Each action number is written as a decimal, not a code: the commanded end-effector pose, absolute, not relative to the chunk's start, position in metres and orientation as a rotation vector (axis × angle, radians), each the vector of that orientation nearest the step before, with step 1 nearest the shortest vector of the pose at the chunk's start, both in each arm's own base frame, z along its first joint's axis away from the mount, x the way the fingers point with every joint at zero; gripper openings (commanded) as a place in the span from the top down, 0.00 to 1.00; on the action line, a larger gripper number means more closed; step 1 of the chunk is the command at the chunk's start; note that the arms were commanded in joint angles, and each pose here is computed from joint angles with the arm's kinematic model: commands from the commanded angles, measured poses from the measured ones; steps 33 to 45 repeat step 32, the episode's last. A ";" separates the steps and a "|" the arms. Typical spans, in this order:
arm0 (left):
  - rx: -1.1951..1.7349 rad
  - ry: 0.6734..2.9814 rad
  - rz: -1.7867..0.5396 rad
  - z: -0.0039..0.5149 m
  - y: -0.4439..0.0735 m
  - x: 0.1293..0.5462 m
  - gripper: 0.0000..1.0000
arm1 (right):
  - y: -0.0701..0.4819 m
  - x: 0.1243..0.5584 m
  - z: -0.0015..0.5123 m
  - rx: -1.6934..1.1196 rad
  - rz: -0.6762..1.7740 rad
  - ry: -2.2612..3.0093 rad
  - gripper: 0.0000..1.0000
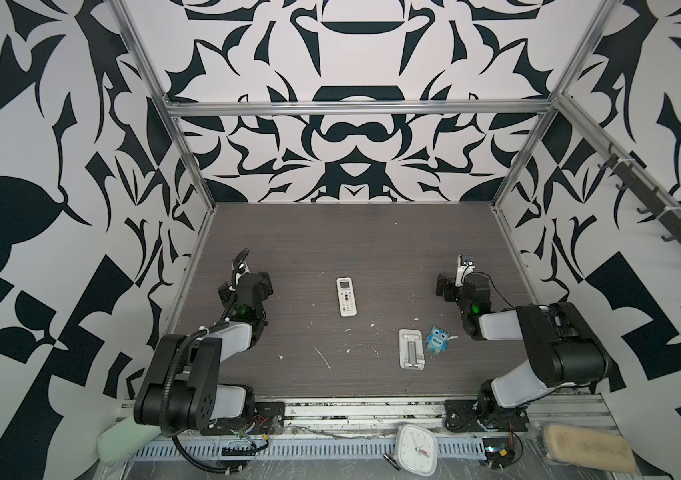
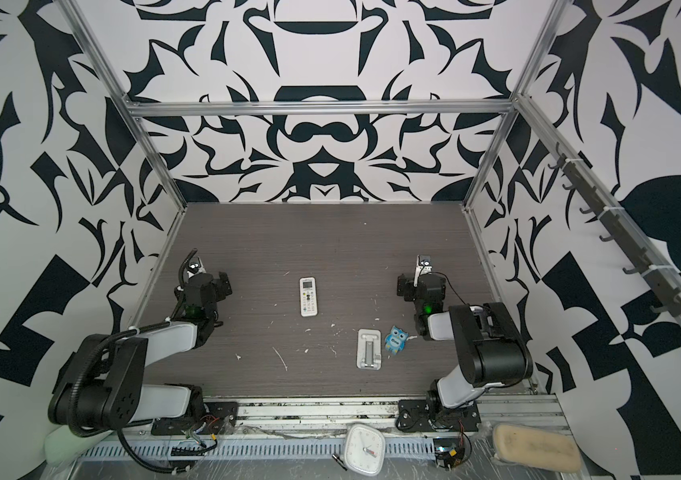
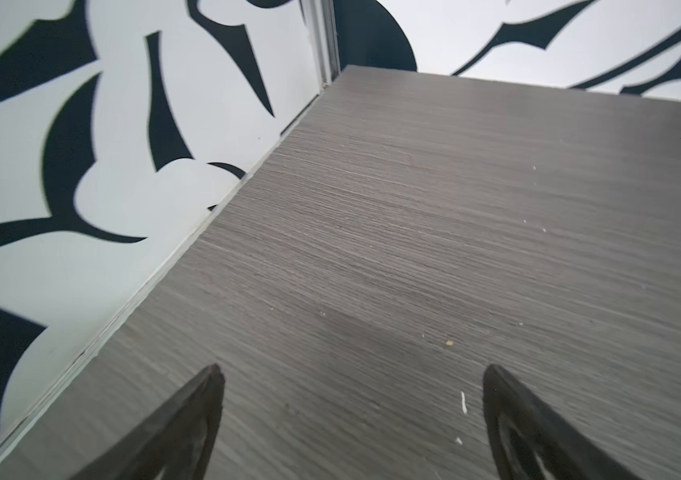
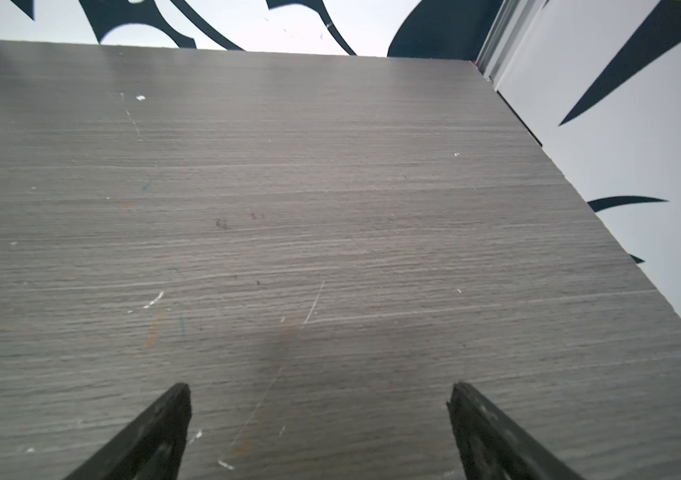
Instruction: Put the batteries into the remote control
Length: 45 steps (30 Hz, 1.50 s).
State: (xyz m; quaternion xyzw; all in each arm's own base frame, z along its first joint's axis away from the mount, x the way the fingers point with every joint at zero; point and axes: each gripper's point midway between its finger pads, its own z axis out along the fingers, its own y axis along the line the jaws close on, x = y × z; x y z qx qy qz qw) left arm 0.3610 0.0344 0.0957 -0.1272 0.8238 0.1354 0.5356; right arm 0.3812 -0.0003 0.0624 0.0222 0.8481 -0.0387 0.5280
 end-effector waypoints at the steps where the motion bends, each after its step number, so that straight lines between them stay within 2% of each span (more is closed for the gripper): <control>1: -0.215 1.875 0.287 0.118 0.029 0.383 0.01 | 0.002 0.388 0.078 0.045 -0.078 1.964 0.00; 11: -0.310 1.868 0.217 0.093 0.051 0.386 0.01 | 0.000 0.388 0.078 0.061 -0.086 1.959 0.00; 45: -0.322 1.856 0.193 0.094 0.054 0.388 0.01 | -0.002 0.387 0.079 0.068 -0.096 1.948 0.00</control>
